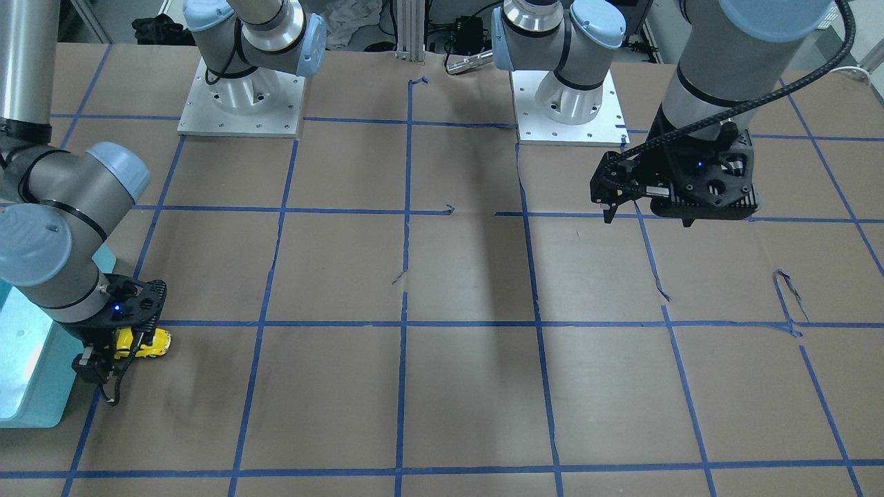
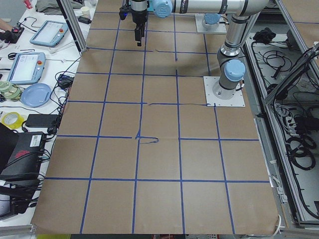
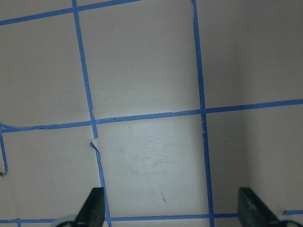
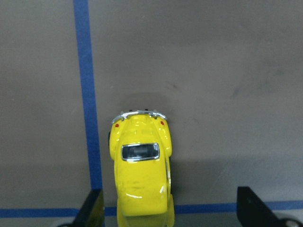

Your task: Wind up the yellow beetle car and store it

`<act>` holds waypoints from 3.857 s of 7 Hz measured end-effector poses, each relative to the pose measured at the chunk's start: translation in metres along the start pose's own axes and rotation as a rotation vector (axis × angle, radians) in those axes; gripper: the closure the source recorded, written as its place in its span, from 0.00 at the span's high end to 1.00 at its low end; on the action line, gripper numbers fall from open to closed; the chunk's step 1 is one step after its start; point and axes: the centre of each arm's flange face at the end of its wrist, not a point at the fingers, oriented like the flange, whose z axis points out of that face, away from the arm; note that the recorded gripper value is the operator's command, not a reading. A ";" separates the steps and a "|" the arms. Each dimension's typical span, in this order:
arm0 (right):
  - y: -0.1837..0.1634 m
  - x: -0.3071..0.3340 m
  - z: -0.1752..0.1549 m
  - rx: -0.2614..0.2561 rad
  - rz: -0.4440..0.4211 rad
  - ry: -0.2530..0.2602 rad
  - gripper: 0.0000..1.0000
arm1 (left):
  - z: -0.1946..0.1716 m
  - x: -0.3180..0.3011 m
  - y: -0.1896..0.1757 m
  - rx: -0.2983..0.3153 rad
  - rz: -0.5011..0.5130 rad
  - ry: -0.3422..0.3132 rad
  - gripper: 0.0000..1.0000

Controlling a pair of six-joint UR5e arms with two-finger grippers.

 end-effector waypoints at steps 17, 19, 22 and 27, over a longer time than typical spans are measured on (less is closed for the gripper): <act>0.215 -0.025 -0.012 0.023 -0.062 -0.069 0.00 | 0.013 0.005 0.011 -0.021 0.115 0.033 1.00; 0.210 -0.031 0.029 0.057 -0.061 -0.079 0.72 | -0.005 0.007 0.019 0.010 0.134 0.039 1.00; 0.208 -0.033 0.027 0.075 -0.056 -0.064 1.00 | -0.016 0.016 0.030 0.040 0.147 0.124 1.00; 0.172 -0.033 -0.142 0.034 0.084 0.131 1.00 | -0.007 -0.004 0.028 0.025 0.107 0.129 1.00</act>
